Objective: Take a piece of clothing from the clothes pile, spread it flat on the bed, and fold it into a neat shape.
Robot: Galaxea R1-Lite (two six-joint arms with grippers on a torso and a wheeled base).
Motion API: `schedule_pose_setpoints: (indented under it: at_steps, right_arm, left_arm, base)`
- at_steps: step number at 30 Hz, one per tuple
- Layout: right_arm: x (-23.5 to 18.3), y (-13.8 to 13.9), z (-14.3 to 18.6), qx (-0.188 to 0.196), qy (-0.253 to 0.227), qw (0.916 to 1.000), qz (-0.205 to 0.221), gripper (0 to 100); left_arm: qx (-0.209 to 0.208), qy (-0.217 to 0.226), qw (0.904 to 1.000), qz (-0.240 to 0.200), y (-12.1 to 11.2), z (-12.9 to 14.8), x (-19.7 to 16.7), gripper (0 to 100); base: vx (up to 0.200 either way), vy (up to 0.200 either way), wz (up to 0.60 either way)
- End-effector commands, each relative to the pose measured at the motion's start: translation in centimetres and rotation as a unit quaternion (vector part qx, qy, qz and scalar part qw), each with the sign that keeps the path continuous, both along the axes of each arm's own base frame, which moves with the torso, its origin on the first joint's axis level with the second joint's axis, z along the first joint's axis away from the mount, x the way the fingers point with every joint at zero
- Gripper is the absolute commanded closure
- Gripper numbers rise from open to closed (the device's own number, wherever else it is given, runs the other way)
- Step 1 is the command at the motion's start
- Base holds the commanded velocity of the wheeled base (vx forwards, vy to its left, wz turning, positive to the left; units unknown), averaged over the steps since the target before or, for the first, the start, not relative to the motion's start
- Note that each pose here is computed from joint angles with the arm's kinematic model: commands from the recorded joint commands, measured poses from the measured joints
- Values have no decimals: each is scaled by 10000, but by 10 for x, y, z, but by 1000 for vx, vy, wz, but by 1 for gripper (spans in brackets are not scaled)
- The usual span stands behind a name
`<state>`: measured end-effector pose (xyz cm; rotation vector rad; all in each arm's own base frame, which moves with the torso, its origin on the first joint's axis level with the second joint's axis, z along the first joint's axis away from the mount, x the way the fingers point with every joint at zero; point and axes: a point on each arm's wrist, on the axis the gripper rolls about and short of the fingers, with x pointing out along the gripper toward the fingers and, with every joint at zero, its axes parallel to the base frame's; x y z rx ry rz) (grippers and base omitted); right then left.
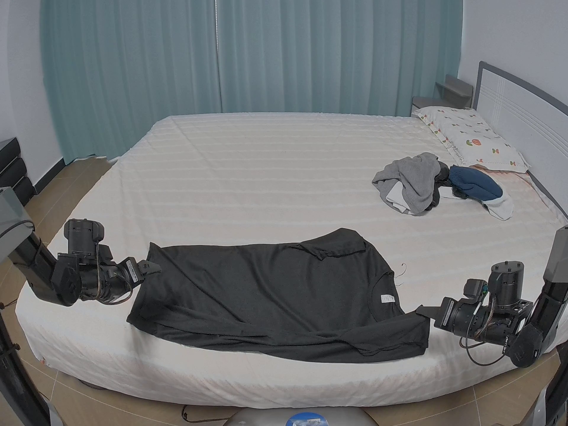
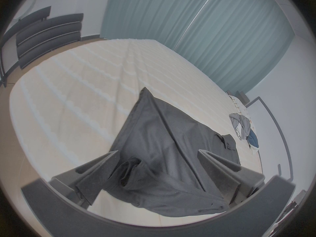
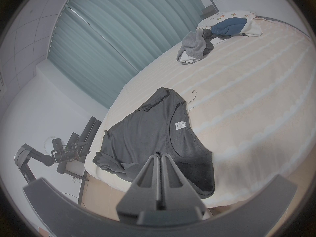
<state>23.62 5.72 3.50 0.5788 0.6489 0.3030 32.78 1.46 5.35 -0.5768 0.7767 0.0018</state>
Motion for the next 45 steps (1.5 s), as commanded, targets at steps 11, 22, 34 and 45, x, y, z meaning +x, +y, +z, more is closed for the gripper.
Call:
schedule_pose_setpoints:
  at_steps: [11,22,34,45]
  right_arm:
    - [12,5,-7,20,15,10000,56,100]
    - [13,6,-6,62,10,9999,112,100]
    - [16,3,-12,43,84,9999,43,100]
    - [17,4,-7,63,-13,10000,52,100]
  left_arm:
    - [259,460,9927,-1081,4,-45,30,0]
    - [465,554,9928,-952,4,-50,28,100]
    - [1124,727,9898,-479,6,-49,20,100]
    - [1150,508,9916,-306,11,-22,3,100]
  base:
    - [0,0,0]
    - [0,0,0]
    - [0,0,0]
    - [0,0,0]
